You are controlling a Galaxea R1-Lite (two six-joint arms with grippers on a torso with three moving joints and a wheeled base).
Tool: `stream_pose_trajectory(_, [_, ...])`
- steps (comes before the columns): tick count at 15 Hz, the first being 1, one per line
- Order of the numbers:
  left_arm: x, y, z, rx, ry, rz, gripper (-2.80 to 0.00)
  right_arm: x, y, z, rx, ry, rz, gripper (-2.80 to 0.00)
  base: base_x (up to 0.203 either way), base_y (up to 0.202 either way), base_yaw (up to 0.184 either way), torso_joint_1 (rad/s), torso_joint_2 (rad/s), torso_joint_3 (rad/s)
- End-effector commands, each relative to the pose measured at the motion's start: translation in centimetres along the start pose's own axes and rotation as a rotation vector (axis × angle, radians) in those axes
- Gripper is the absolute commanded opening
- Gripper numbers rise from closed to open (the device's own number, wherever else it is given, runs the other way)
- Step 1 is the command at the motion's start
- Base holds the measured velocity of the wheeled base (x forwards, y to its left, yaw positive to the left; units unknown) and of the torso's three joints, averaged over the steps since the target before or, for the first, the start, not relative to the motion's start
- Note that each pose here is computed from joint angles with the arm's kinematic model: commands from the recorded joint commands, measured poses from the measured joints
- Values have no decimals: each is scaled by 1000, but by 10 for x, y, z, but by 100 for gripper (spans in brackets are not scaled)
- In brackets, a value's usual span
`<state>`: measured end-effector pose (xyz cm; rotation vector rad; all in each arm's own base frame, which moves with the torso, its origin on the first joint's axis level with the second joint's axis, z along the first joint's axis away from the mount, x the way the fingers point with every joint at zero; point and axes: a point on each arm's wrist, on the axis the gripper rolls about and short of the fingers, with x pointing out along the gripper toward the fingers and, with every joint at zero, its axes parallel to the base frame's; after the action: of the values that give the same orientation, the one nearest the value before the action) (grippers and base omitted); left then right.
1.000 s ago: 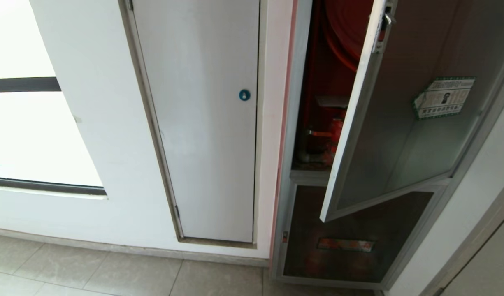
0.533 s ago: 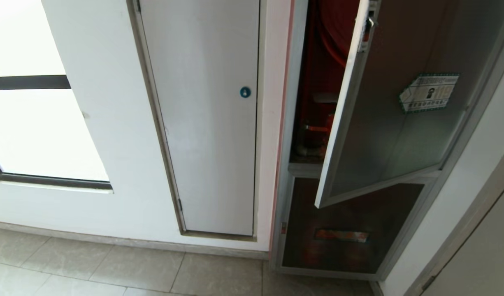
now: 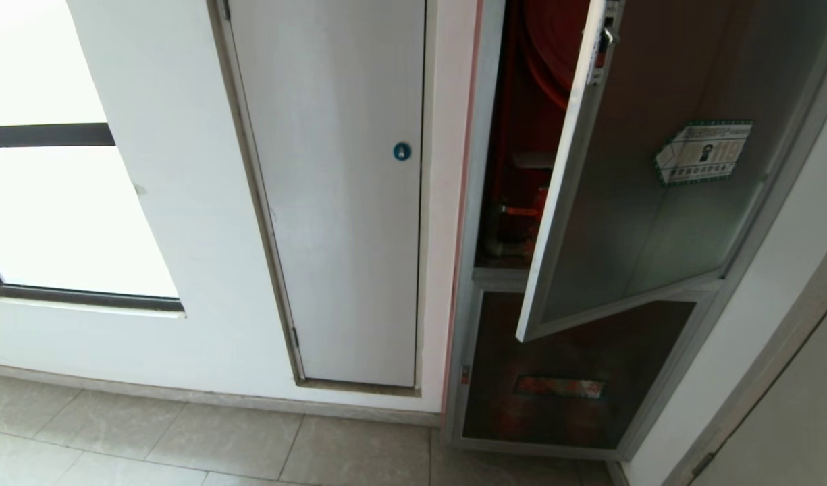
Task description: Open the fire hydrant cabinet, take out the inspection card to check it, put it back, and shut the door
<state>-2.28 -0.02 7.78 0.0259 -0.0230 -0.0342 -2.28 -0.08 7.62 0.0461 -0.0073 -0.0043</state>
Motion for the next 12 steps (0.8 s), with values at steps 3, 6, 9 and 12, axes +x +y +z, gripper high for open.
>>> stream_pose_trajectory(3, [1, 0, -4, 0, 15, 0, -280, 0, 0, 0, 0, 3, -2, -280, 0, 0, 0, 0, 0, 0])
stream_pose_trajectory(6, [1, 0, -4, 0, 15, -1, -280, 0, 0, 0, 0, 3, -1, -280, 0, 0, 0, 0, 0, 0])
stream_pose_trajectory(9, [1, 0, -4, 0, 15, -1, -280, 0, 0, 0, 0, 3, 0, -280, 0, 0, 0, 0, 0, 0])
stream_pose_trajectory(12, [1, 0, -4, 0, 15, 0, -280, 0, 0, 0, 0, 3, 1, -280, 0, 0, 0, 0, 0, 0])
